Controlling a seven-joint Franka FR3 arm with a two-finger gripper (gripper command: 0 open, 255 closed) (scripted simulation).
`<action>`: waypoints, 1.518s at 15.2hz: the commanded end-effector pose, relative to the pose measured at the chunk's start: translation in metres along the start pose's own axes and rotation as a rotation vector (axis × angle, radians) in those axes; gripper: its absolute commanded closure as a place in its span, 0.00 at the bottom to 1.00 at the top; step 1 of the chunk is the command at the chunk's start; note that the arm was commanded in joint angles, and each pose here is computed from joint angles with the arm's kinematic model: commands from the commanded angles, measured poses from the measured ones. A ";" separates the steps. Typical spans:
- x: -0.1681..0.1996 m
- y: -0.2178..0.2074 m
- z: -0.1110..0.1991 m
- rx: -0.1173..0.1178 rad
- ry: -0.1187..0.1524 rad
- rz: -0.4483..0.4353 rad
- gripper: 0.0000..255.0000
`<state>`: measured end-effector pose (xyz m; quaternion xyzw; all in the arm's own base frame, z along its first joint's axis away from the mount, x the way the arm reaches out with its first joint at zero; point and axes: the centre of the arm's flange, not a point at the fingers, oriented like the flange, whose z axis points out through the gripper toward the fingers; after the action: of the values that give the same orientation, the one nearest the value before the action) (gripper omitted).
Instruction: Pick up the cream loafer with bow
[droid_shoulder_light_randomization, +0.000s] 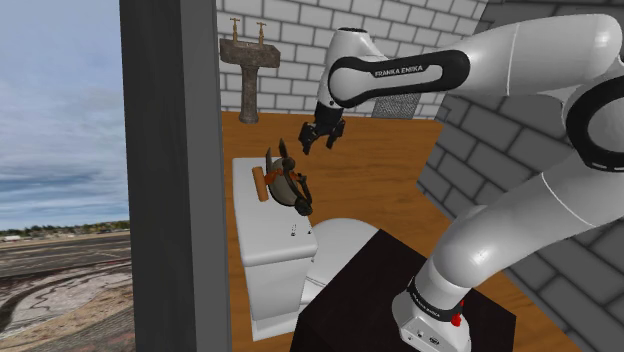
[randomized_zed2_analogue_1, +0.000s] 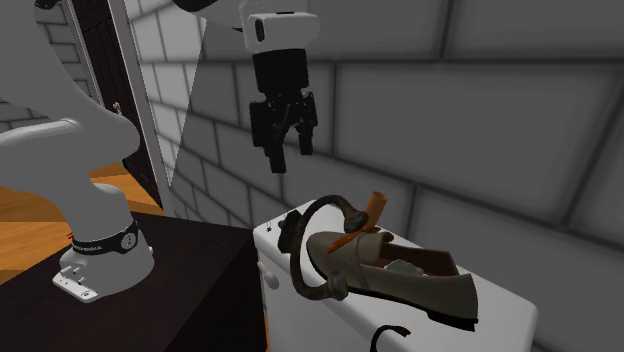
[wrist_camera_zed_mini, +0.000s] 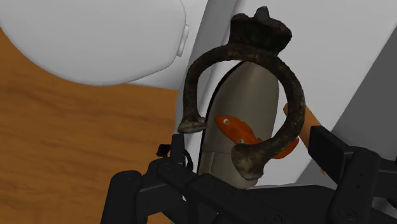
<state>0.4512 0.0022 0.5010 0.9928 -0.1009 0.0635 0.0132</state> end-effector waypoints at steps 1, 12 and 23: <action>0.022 0.001 0.013 -0.011 0.012 0.026 0.00; 0.138 0.010 0.086 -0.071 0.073 0.165 0.00; 0.179 0.018 0.143 -0.094 0.096 0.218 0.00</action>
<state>0.6383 -0.0567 0.3873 0.9700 -0.2103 0.1071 0.0577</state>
